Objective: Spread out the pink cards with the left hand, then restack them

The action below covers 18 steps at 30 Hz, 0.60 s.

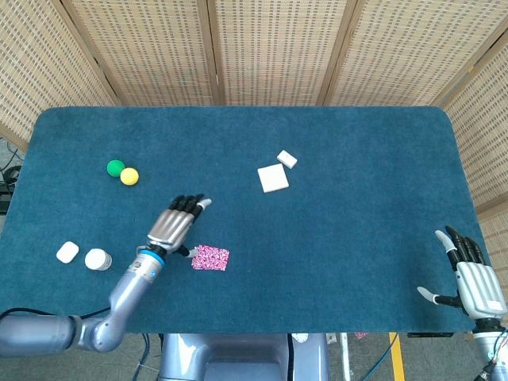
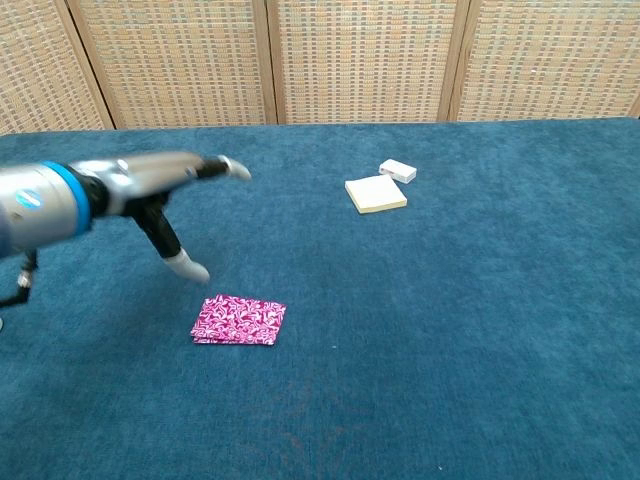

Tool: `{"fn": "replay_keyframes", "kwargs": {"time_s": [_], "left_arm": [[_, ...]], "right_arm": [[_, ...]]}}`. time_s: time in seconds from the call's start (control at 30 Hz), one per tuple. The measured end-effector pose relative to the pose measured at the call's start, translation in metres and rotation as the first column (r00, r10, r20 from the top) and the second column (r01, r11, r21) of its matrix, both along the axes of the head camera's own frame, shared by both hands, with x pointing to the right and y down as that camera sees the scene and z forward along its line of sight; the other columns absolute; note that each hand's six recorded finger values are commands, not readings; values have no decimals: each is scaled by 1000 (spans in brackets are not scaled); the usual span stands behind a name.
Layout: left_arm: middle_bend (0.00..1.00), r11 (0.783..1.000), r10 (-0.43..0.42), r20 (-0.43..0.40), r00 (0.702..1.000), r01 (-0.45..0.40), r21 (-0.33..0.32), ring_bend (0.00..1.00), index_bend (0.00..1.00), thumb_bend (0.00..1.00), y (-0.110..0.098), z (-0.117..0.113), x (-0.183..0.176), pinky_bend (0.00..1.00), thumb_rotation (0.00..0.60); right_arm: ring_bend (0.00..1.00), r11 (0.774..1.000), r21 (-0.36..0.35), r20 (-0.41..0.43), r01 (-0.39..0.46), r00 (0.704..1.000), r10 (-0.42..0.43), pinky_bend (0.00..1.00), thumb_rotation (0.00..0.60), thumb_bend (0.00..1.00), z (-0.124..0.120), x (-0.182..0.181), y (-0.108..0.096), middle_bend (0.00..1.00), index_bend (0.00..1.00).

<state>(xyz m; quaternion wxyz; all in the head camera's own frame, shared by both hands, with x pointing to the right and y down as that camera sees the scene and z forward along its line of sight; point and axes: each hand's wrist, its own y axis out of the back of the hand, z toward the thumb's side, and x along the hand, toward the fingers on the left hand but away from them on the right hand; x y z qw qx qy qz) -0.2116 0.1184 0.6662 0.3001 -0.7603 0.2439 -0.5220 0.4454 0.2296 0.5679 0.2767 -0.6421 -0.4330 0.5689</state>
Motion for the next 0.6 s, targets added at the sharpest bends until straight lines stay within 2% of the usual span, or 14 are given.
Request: {"fn": "replay_keyframes", "kwargs": {"time_s": [0.13,0.27,0.43,0.6], "left_arm": [[0,988,-46,1,999,45,146,0,0,2,-11,-28,-47,0,600],[0,959,-136,48,990,119,259,0,0,0,-4,-54,-118,0,600],[0,914,-279,68,958,243,324,0,0,0,28,-80,-197,0,600],[0,886,-371,74,926,329,326,0,0,0,66,-93,-250,0,600]], "right_arm": [[0,1000,2,-5,3,1000,-3,0,600,2,0,-1,0,0,0],[0,1000,5,-13,4,1000,-4,0,600,2,0,-1,0,0,0],[0,1000,10,-26,4,1000,-4,0,600,2,-1,-1,1,0,0],[0,1000,16,-37,4,999,-3,0,600,2,-2,-2,2,0,0]]}}
